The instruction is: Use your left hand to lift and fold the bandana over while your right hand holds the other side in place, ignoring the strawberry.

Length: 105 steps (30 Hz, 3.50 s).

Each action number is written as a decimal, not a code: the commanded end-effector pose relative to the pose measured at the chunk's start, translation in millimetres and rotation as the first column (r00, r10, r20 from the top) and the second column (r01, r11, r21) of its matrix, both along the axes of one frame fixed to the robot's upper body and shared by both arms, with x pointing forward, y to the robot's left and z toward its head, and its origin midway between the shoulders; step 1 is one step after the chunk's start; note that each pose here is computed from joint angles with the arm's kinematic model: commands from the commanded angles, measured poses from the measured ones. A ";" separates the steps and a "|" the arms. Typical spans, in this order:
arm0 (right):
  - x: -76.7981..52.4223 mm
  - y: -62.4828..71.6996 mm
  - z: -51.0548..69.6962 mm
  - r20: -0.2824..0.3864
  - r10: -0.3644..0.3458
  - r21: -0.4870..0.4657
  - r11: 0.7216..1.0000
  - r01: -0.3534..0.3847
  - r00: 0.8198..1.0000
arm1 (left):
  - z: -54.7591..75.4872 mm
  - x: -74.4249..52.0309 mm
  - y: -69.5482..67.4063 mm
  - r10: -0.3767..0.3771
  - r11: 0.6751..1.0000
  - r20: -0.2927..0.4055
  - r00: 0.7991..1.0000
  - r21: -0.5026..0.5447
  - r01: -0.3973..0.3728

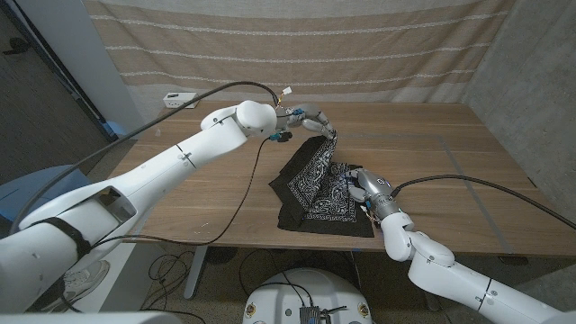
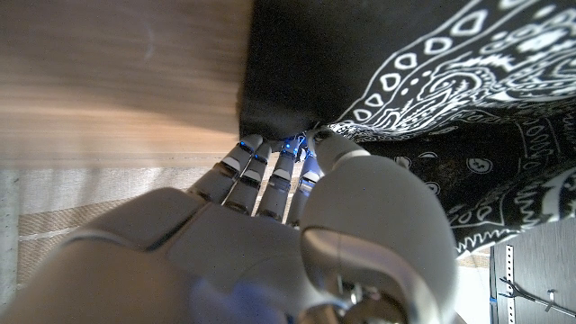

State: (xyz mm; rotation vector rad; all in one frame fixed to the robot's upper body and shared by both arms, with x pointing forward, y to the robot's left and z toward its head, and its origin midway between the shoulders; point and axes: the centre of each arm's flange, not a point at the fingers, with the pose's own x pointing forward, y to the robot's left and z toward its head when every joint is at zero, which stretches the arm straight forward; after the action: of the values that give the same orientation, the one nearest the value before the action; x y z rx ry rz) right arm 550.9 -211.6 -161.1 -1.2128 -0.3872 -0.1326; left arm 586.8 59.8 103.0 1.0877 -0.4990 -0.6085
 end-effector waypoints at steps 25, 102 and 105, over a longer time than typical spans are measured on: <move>-4.5 -13.2 -2.2 0.005 -0.004 0.017 1.000 0.004 1.000 | -37.4 30.5 -73.5 -0.077 0.975 -0.148 0.986 0.194 0.105; -59.8 -24.2 35.0 0.447 -0.079 0.106 0.994 0.034 0.891 | -45.9 -15.5 12.2 0.270 0.962 0.348 0.898 -0.061 -0.266; -58.7 -20.5 37.1 0.438 -0.043 0.089 0.996 0.004 0.898 | -48.7 -19.9 16.7 0.329 0.941 0.354 0.876 -0.043 -0.336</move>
State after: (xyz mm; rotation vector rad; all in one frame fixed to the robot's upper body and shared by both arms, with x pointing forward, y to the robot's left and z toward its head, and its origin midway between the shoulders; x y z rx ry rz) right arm 488.9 -236.7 -129.6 -1.0934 -0.7167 -0.5220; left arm 575.1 33.5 62.7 1.1363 -0.8159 -0.4647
